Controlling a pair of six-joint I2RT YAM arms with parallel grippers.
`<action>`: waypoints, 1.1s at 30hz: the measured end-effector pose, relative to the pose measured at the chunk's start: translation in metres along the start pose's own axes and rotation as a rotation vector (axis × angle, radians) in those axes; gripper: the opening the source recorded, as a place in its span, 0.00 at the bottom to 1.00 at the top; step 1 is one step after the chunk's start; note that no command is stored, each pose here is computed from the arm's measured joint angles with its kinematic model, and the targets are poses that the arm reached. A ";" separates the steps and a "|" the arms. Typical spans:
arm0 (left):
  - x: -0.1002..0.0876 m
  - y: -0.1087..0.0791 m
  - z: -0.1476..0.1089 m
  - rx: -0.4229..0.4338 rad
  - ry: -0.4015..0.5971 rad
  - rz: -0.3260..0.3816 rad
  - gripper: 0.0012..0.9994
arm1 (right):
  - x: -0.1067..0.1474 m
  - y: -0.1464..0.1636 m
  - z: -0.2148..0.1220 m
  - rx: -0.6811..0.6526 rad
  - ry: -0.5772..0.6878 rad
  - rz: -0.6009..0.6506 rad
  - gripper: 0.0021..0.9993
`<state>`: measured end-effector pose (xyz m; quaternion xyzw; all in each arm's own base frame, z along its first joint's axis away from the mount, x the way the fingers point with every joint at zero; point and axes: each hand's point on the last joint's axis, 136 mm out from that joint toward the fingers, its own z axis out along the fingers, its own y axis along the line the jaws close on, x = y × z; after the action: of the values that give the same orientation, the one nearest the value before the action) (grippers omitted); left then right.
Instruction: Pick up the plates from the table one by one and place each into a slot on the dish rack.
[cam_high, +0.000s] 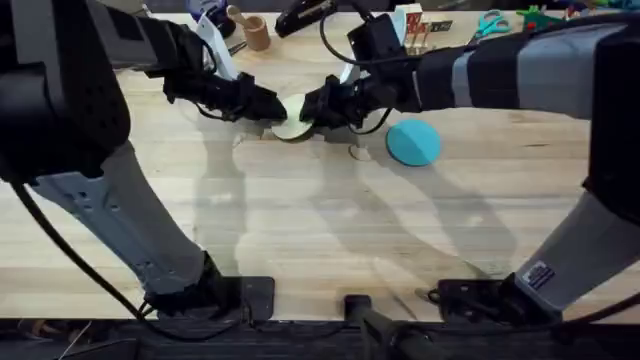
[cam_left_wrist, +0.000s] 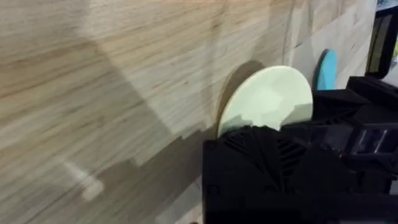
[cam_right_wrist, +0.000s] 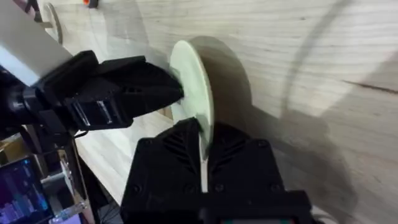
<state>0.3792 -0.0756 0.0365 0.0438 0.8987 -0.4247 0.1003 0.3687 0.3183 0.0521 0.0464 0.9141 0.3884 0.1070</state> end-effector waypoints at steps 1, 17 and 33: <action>0.000 0.000 0.000 0.000 0.000 0.000 0.04 | 0.000 0.000 0.000 0.000 -0.001 -0.001 0.04; 0.002 -0.035 -0.030 -0.101 -0.018 0.087 0.04 | -0.030 0.010 -0.030 -0.031 -0.094 -0.081 0.03; 0.020 -0.140 -0.093 -0.400 -0.132 0.398 0.04 | -0.046 0.011 -0.183 0.048 -0.237 -0.116 0.03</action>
<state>0.3231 -0.0930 0.1959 0.1711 0.9298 -0.2130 0.2465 0.3709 0.1903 0.1904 0.0415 0.9053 0.3512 0.2353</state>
